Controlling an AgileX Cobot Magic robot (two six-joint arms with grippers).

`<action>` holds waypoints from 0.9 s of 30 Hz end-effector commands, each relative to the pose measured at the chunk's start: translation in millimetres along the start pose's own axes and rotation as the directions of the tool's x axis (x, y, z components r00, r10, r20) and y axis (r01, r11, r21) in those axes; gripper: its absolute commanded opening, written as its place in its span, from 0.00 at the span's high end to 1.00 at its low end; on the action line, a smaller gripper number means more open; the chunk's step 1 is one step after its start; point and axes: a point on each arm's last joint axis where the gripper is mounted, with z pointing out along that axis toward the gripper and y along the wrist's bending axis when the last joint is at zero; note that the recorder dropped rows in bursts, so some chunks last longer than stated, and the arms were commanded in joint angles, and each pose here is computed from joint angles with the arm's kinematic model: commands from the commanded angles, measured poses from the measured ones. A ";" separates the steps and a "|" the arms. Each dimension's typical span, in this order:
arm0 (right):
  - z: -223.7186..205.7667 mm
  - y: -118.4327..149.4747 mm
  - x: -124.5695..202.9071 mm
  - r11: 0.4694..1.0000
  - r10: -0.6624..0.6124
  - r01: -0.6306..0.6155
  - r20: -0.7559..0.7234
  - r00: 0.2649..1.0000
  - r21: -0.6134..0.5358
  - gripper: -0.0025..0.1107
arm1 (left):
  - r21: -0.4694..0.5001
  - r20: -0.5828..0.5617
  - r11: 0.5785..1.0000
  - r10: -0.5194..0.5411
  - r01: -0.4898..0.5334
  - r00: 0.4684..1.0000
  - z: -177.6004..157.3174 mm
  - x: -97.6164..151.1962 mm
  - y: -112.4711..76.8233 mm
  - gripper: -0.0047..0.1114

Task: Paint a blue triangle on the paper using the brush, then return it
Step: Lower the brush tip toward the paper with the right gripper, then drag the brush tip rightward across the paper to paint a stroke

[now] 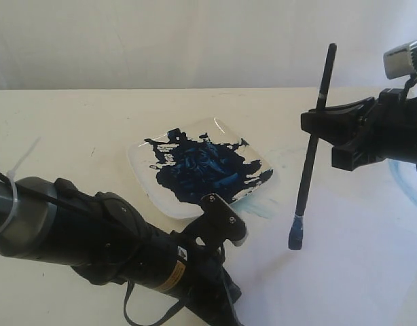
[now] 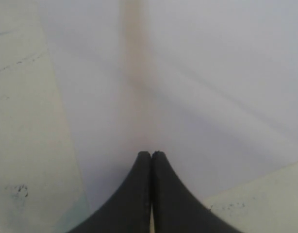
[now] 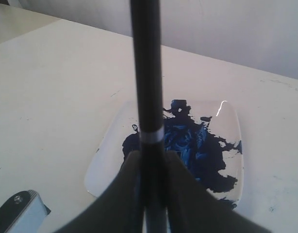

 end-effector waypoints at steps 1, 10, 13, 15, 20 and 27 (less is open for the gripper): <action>0.4 -1.8 2.0 1.000 0.000 0.001 -0.007 1.000 0.021 0.98 | -0.007 -0.007 1.000 0.008 -0.008 1.000 -0.3 2.2 0.4 0.96; 0.2 -4.8 5.0 0.998 -0.015 0.017 -0.041 0.999 0.053 0.98 | -0.007 -0.007 1.000 0.008 -0.008 1.000 -0.3 2.2 0.4 0.96; 0.2 -5.4 6.0 0.998 -0.020 0.023 -0.052 0.998 0.060 0.98 | -0.007 -0.007 1.000 0.008 -0.008 1.000 -0.3 2.2 0.4 0.96; 0.0 -7.0 7.6 0.997 -0.022 0.027 -0.070 0.997 0.077 0.98 | -0.007 -0.007 1.000 0.008 -0.008 1.000 -0.3 2.2 0.4 0.96; -0.6 -10.8 9.2 0.993 -0.009 0.020 -0.088 0.996 0.119 0.98 | -0.007 -0.007 1.000 0.010 -0.010 1.000 -0.3 2.2 0.4 0.96; -1.2 -14.3 11.1 0.987 -0.011 0.028 -0.110 0.994 0.156 0.98 | -0.007 -0.007 1.000 0.010 -0.010 1.000 -0.3 2.2 0.4 0.96</action>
